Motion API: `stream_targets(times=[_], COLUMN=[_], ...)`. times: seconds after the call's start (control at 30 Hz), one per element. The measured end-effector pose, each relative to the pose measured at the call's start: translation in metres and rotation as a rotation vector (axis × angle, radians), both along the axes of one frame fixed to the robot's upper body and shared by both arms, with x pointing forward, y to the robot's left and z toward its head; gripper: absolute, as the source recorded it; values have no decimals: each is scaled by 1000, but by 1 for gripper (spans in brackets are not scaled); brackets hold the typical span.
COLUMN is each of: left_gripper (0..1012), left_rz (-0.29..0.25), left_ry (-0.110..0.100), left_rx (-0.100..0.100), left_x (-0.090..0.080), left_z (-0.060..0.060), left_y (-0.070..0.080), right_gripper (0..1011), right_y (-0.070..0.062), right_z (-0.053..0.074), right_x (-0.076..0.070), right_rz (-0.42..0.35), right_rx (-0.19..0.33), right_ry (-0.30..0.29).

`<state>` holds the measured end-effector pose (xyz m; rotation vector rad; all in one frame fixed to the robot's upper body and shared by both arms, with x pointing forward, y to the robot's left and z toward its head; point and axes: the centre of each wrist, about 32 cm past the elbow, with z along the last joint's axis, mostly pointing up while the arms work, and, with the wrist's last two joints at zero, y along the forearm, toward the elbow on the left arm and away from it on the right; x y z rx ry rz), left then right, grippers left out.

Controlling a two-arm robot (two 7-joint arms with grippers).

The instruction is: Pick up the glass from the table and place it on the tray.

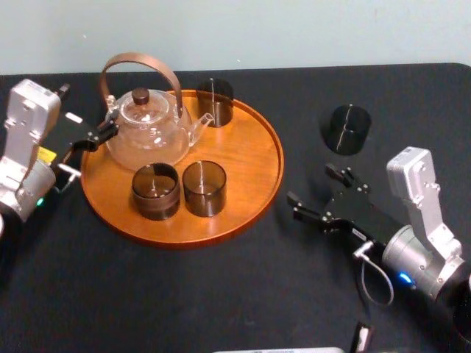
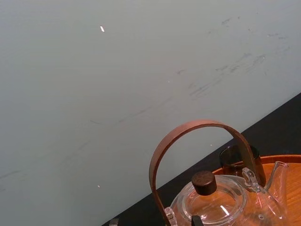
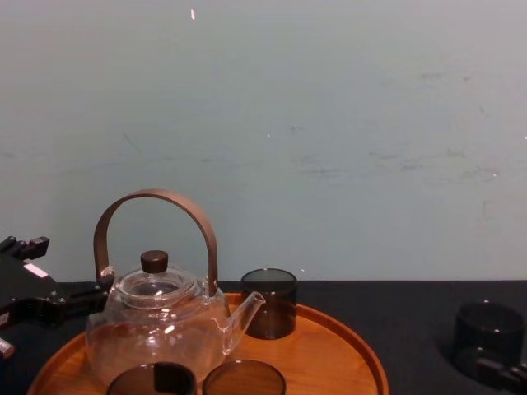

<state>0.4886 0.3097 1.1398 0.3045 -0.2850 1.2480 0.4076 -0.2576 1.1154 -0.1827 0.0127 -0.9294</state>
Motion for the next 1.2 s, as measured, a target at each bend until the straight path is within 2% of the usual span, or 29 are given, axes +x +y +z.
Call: stream_targets(times=[0.27, 0.5, 0.73, 1.2], left_gripper=[1001, 1001, 1001, 1001], left_rz=[0, 0, 0, 0], left_ry=[0, 0, 0, 0], left_rx=[0, 0, 0, 0], left_x=[0, 0, 0, 0], left_z=[0, 0, 0, 0], left_y=[0, 0, 0, 0], right_gripper=[1002, 1003, 1002, 1003], right_y=[-14, -28, -41, -54], right_z=[2, 4, 6, 5], right_x=[-3, 2, 20, 53], right_rz=[-61, -115, -148, -181], right_rx=[9, 14, 18, 8], right_ry=[12, 22, 33, 33])
